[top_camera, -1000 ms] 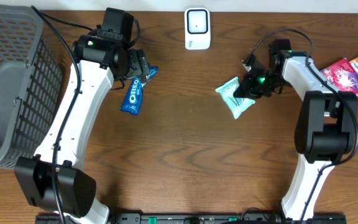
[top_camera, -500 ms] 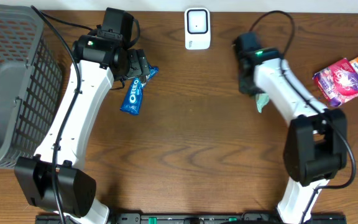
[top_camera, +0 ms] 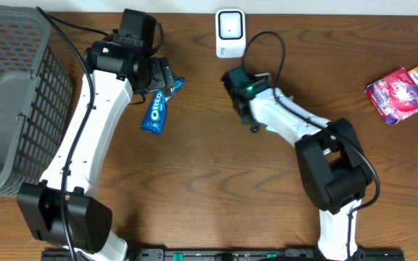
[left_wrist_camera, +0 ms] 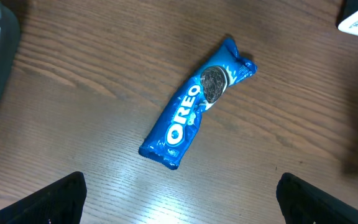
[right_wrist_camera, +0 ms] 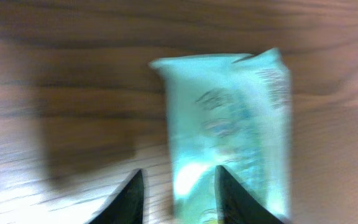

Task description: Scan the item barcode

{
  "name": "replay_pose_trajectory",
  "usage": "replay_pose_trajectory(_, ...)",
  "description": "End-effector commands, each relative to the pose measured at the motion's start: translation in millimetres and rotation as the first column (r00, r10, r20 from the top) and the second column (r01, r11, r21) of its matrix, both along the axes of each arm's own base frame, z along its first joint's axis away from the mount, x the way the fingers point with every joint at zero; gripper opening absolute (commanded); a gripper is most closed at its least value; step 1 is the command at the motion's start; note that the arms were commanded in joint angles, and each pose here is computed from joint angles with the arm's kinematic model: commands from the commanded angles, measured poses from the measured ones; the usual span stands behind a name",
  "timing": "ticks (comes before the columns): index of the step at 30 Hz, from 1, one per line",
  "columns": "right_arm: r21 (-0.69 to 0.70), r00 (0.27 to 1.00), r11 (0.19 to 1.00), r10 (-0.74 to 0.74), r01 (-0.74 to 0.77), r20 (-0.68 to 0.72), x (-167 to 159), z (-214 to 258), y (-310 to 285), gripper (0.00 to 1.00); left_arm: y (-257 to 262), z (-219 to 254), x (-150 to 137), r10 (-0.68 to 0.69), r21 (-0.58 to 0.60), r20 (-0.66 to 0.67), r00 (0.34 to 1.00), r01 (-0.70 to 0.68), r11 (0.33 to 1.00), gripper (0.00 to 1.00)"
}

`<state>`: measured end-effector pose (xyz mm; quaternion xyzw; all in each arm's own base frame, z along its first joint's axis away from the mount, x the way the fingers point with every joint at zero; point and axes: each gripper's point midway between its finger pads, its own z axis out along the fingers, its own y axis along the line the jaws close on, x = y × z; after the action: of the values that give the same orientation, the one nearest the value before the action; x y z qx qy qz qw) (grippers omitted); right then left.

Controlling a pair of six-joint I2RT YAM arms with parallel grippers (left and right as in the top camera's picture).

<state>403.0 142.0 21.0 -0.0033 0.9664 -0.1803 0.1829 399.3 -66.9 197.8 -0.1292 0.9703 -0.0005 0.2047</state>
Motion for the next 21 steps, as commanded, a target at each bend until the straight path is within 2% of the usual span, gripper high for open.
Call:
replay_pose_trajectory(1, 0.101, 0.999, 0.995, 0.029, -0.026, -0.026, -5.2, -2.8, 26.4, 0.45, 2.0, -0.5, 0.5, 0.003, 0.010, -0.003, 1.000, -0.003, 1.000, 0.98)
replay_pose_trajectory(6, 0.156, 1.000, 0.988, 0.015, -0.012, -0.018, 6.2, 23.7, 29.8, 0.50, 2.0, -0.5, 0.5, 0.003, 0.010, -0.003, 1.000, -0.003, 1.000, 0.98)
replay_pose_trajectory(12, 0.220, 0.997, 0.973, -0.073, 0.075, -0.018, 26.4, 72.3, -3.6, 0.57, 2.0, -0.5, 0.5, 0.003, 0.010, -0.003, 1.000, -0.003, 1.000, 0.98)
replay_pose_trajectory(13, 0.234, 0.996, 0.969, -0.078, 0.083, -0.033, 28.0, 75.1, -9.8, 0.52, 2.0, -0.5, 0.5, 0.003, 0.010, -0.003, 1.000, -0.003, 1.000, 0.98)
replay_pose_trajectory(16, 0.315, 0.994, 0.946, -0.048, 0.076, -0.095, 28.1, 74.0, -17.7, 0.17, 2.0, -0.5, 0.5, 0.003, 0.010, -0.003, 1.000, -0.003, 1.000, 0.98)
replay_pose_trajectory(18, 0.351, 0.991, 0.933, -0.028, 0.073, -0.132, 25.7, 68.1, -23.9, 0.01, 2.0, -0.5, 0.5, 0.003, 0.010, -0.003, 1.000, -0.003, 1.000, 0.98)
replay_pose_trajectory(21, 0.346, 0.986, 0.932, -0.055, 0.108, -0.160, 21.4, 57.1, -37.7, 0.01, 2.0, -0.5, 0.5, 0.003, 0.010, -0.003, 1.000, -0.003, 1.000, 0.98)
